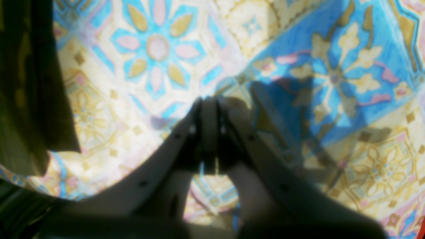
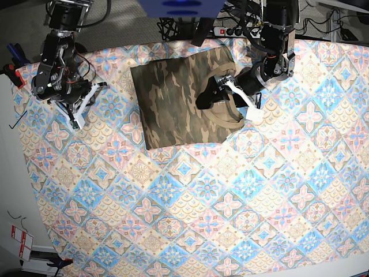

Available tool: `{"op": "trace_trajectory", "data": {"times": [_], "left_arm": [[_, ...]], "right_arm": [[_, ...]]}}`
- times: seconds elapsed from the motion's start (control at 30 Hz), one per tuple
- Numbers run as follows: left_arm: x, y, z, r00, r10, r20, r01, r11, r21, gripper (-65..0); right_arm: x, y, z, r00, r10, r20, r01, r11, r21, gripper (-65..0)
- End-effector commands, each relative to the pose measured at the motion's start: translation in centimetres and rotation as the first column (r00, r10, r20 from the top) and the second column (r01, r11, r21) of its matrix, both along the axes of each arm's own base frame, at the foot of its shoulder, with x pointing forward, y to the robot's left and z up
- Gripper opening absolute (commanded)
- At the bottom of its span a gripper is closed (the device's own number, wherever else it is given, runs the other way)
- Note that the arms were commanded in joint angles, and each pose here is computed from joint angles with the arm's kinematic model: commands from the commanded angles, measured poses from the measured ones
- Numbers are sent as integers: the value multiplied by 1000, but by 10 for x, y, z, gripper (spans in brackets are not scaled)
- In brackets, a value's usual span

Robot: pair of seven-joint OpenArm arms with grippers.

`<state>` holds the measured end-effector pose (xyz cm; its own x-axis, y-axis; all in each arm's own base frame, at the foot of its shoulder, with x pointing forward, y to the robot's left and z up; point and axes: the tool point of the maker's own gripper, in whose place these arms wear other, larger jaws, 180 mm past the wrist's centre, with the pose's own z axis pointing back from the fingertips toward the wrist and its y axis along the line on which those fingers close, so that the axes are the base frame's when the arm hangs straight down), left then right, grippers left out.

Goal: Fold the T-shirt properly
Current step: 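Move the left gripper onto the folded shirt's collar side, then grasp the shirt edge with the left gripper and rotate it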

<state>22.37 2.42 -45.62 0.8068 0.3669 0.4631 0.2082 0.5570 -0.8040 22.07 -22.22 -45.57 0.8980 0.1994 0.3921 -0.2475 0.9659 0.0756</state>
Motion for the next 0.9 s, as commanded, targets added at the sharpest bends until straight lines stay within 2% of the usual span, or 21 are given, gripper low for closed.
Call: {"op": "trace_trajectory", "data": {"times": [0.0,0.17,0.27,0.4,0.6,0.87], "left_arm": [[-15,-17,-13,997,-45,-70,44,999,-3,-46],[-23,-27,-31,987,-109,-118,112,993,23,-49],[-23,-29,-34,985,-116,-130,120,992,26,-109],[-22,-28,-34,985,-114,-130,118,993,25,-299],[-15,-27,-33,986,-115,-118,119,992,32,-650],[-19,-27,-34,979,-152,-134,159,986,45,-650]], "right_arm": [[11,-3,10,999,5,43,-5,1000,-4,-650],[11,-4,10,999,4,45,-3,1000,-5,-650],[12,-4,10,999,4,46,-3,1000,-5,-650],[12,-4,10,999,4,46,-3,1000,-5,-650],[13,-4,11,999,2,49,-2,1000,-3,-650],[13,-4,11,999,2,49,-2,1000,-3,-650]]}}
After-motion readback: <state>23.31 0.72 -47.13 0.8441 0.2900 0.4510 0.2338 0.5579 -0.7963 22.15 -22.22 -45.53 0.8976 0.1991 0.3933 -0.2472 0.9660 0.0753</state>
